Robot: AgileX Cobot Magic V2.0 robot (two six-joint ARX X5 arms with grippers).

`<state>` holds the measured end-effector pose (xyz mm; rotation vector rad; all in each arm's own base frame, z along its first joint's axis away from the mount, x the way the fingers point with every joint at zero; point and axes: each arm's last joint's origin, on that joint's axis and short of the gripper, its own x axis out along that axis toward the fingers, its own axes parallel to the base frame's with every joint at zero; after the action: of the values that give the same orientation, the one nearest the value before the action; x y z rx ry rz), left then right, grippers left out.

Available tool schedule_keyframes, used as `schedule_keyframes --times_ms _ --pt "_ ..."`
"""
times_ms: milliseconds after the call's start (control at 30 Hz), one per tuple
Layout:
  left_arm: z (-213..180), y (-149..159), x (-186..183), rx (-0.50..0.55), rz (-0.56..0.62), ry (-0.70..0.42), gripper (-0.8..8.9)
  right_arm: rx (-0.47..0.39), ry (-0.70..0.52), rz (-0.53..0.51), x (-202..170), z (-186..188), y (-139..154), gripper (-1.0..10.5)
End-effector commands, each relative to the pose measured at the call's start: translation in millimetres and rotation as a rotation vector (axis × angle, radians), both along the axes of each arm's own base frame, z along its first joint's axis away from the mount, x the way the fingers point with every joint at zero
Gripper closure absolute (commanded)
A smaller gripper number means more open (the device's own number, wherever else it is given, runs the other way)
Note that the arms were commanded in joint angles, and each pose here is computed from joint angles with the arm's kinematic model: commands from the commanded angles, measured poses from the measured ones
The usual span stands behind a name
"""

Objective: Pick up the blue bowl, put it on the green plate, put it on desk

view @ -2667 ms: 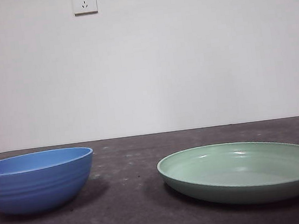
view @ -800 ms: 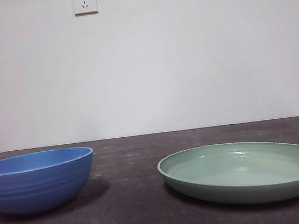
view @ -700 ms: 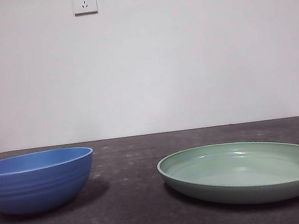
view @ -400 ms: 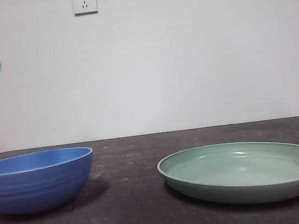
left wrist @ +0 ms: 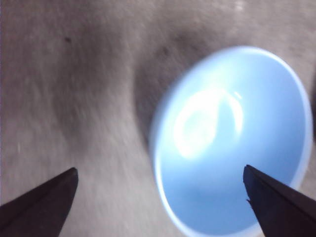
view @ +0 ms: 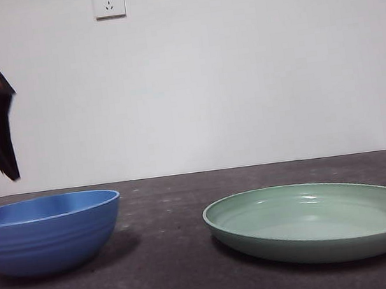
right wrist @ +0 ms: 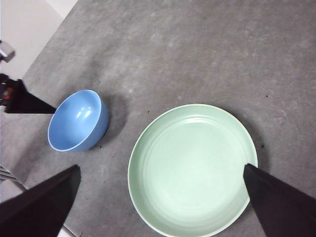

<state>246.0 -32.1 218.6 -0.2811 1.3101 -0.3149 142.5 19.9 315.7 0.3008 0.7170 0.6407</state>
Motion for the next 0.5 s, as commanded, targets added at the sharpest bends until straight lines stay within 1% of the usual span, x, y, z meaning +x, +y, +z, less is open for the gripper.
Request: schedule_keyframes --times_ms 33,67,233,367,400,500 --pt "-8 -2 11 0.009 -0.013 0.004 2.62 -0.003 -0.017 0.007 1 4 0 3.6" --pt "-12 -2 14 0.010 -0.014 0.010 2.66 -0.003 -0.017 0.007 1 4 0 3.6" --pt "-25 -3 20 0.013 -0.015 0.056 3.47 -0.003 -0.017 0.008 1 4 0 3.6" --pt "-32 -3 24 0.015 -0.015 0.065 3.66 -0.003 -0.017 0.008 1 4 0 3.6" --pt "-33 -4 25 0.015 -0.015 0.068 3.98 -0.003 -0.017 0.007 1 4 0 3.6" --pt "-36 -5 25 0.016 -0.020 0.080 5.95 -0.003 -0.017 0.007 1 4 0 3.6"
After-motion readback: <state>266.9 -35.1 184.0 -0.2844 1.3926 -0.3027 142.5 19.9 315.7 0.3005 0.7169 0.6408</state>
